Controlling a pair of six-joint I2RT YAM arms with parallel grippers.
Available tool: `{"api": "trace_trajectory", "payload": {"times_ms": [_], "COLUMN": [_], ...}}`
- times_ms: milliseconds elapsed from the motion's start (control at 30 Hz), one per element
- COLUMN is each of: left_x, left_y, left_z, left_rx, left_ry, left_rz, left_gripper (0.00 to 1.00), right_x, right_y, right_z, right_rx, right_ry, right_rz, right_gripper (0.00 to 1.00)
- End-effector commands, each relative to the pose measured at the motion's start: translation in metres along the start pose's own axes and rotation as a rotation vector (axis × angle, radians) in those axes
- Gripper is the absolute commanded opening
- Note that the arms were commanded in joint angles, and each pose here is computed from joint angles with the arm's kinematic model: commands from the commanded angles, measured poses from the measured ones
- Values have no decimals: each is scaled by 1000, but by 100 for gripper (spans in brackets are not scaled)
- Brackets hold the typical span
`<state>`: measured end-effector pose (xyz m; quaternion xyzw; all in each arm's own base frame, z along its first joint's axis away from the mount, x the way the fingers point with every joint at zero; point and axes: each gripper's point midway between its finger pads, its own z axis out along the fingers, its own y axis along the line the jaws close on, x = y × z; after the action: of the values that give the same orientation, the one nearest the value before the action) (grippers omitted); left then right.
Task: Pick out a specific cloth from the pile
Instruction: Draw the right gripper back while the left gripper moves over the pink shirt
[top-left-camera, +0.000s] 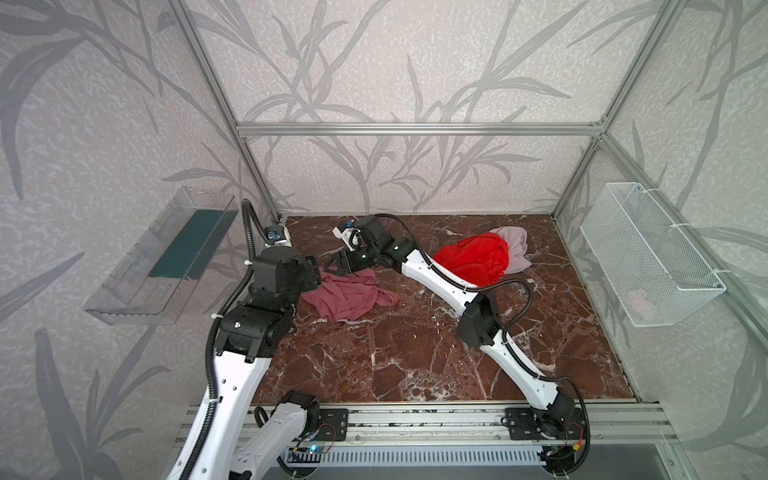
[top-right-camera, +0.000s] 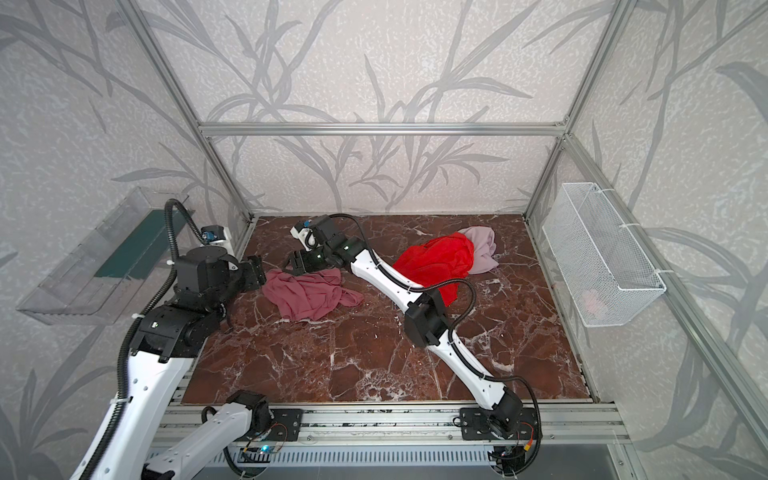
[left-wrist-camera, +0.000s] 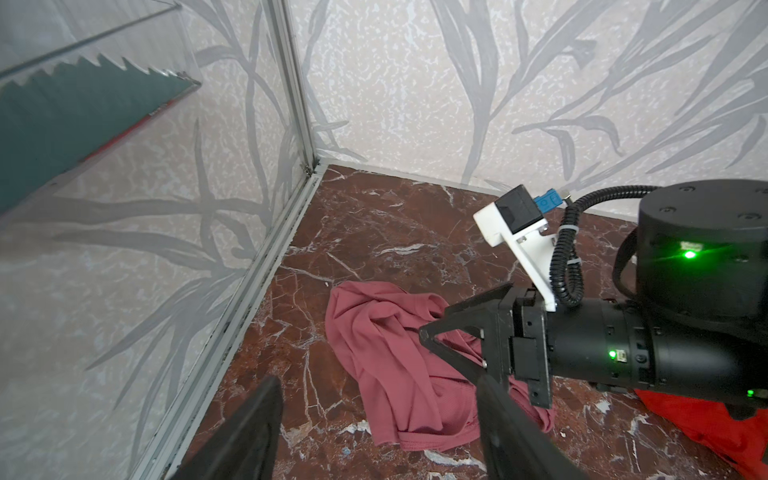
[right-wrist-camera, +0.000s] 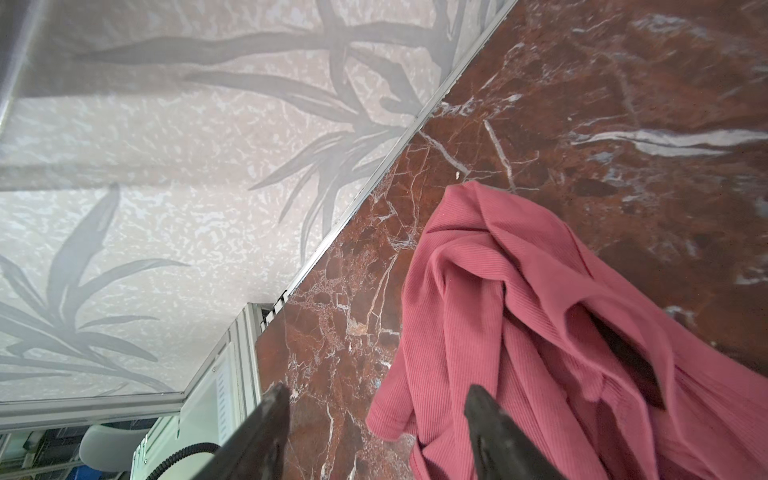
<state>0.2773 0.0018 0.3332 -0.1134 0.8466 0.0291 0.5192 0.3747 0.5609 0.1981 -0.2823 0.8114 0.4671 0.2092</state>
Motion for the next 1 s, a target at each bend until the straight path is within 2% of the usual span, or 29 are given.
{"api": "trace_trajectory", "payload": {"times_ms": [0, 233, 500, 733, 967], "left_x": [12, 52, 97, 138, 169], "left_y": [-19, -61, -111, -161, -202], "left_z": [12, 54, 97, 125, 148], "left_rx": [90, 218, 315, 412, 448], "left_ry": [41, 176, 274, 404, 553], "left_rz": [-9, -57, -28, 14, 32], "left_gripper": [72, 71, 69, 68, 66], "right_x": [-54, -42, -10, 30, 61], "right_y": [55, 28, -29, -65, -91], "right_z": [-67, -125, -200, -247, -283], "right_rx": [-50, 33, 168, 316, 363], "right_ry": [-173, -231, -305, -325, -326], "right_rz": [-133, -97, 4, 53, 133], "right_gripper": [68, 68, 68, 68, 68]}}
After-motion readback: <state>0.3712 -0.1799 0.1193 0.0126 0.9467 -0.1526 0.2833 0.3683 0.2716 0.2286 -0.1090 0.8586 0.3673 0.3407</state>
